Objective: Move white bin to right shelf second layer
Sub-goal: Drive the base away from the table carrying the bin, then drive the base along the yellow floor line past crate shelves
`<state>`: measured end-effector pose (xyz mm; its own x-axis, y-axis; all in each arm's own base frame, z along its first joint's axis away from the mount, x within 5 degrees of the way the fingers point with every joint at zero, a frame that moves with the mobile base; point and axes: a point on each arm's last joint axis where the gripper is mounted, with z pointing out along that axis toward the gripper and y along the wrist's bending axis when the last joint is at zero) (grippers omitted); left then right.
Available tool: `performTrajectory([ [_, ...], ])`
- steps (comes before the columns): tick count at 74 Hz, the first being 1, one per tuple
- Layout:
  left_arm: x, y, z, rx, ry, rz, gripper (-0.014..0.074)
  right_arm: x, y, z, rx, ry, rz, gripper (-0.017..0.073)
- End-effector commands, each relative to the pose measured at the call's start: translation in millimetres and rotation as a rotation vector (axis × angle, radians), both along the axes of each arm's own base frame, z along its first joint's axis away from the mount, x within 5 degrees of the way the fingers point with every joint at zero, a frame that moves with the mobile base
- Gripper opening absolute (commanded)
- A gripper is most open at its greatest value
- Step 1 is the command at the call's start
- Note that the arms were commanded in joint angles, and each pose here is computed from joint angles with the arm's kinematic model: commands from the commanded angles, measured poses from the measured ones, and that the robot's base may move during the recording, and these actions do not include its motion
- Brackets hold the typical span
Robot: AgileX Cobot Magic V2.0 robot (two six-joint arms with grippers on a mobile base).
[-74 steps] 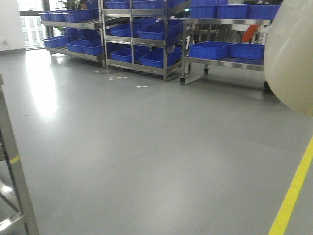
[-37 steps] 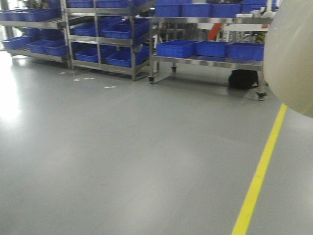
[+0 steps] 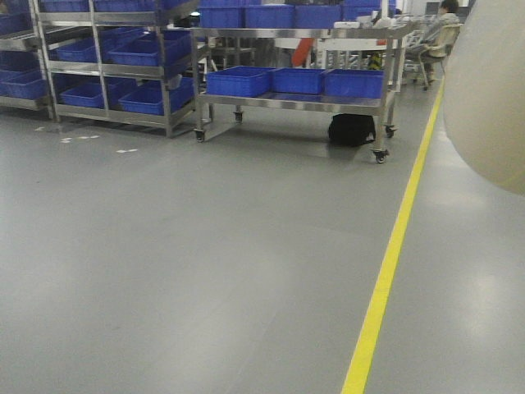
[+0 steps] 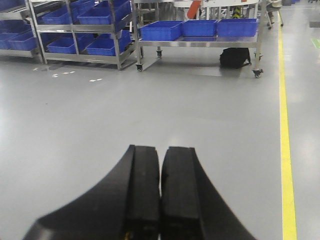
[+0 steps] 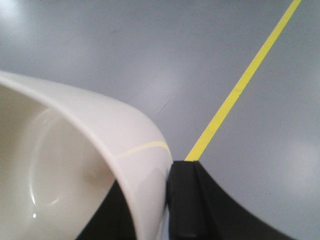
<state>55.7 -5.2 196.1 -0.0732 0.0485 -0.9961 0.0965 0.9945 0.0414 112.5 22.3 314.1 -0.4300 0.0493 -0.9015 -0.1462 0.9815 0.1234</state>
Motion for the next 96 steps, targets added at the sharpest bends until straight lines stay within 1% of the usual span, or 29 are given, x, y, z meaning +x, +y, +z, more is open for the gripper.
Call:
performTrajectory([
  [1, 0.7, -0.3, -3.8, -0.009, -0.064, -0.004, 0.0085, 2.7, -0.6, 19.3, 0.034, -0.132, -0.013, 0.0056],
  [96, 0.7, -0.3, -3.8, -0.009, -0.064, -0.004, 0.0085, 2.7, -0.6, 19.3, 0.034, -0.132, -0.013, 0.0056],
])
